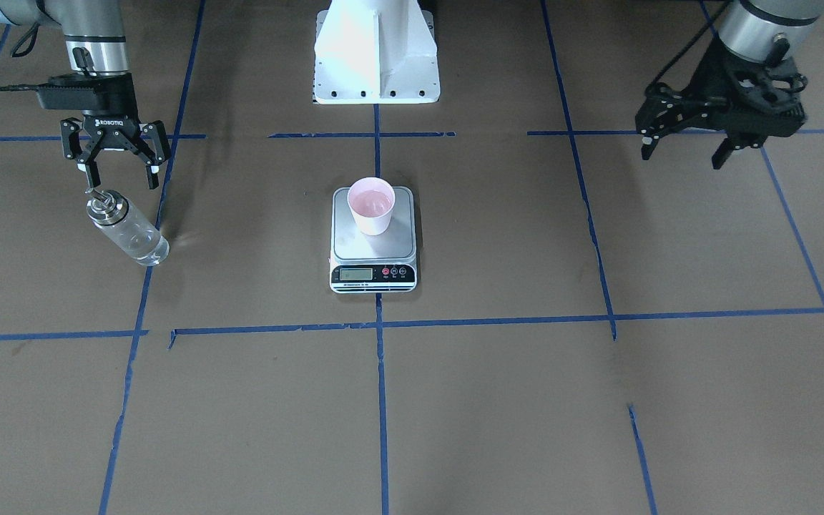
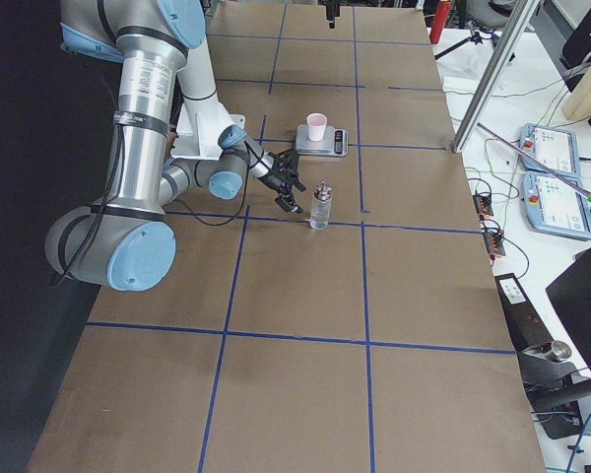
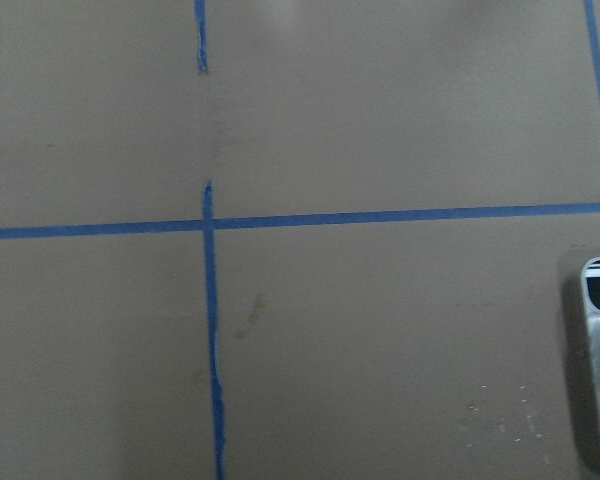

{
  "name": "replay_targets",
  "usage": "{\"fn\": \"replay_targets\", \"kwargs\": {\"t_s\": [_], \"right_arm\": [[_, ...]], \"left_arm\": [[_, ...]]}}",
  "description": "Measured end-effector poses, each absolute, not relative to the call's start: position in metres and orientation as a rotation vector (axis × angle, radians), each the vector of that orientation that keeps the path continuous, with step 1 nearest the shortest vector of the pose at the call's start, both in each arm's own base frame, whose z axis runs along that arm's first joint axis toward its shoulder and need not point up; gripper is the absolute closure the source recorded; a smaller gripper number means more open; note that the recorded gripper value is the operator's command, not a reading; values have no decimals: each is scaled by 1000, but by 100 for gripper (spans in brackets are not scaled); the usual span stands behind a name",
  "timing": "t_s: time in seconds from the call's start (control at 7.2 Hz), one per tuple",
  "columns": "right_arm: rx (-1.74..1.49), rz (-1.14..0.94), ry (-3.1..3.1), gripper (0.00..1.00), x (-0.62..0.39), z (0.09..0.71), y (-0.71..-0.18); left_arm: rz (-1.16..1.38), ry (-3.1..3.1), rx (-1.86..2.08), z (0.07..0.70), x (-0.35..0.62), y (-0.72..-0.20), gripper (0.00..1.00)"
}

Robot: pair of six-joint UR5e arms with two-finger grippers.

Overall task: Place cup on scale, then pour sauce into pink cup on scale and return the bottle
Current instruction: 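Close the right gripper around the glass bottle's neck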

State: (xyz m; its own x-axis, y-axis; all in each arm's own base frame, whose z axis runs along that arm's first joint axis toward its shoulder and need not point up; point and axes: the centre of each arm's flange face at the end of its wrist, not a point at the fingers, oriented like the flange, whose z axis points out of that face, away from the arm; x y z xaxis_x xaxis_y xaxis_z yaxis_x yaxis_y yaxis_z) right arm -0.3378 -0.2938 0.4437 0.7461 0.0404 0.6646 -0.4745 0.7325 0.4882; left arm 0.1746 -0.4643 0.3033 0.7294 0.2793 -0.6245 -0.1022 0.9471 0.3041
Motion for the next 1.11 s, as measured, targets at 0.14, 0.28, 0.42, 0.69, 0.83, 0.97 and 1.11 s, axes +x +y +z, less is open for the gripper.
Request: {"fn": "replay_targets", "kwargs": {"t_s": [0.14, 0.28, 0.42, 0.69, 0.83, 0.97, 1.11], "right_arm": [[739, 307, -663, 0, -349, 450, -300], [766, 307, -647, 0, -356, 455, -305], [785, 307, -634, 0, -360, 459, -307], [801, 303, -612, 0, -363, 465, -309], [807, 302, -601, 0, -363, 469, -310], [814, 302, -591, 0, -364, 473, -311], [820, 303, -585, 0, -368, 475, -313]], "left_arm": [[253, 698, 274, 317, 159, -469, 0], [267, 684, 277, 326, 151, -473, 0], [270, 677, 275, 330, 148, -476, 0], [269, 675, 272, 333, 147, -478, 0], [266, 675, 272, 333, 147, -478, 0], [263, 676, 271, 332, 147, -478, 0], [260, 676, 270, 332, 147, -478, 0]]}}
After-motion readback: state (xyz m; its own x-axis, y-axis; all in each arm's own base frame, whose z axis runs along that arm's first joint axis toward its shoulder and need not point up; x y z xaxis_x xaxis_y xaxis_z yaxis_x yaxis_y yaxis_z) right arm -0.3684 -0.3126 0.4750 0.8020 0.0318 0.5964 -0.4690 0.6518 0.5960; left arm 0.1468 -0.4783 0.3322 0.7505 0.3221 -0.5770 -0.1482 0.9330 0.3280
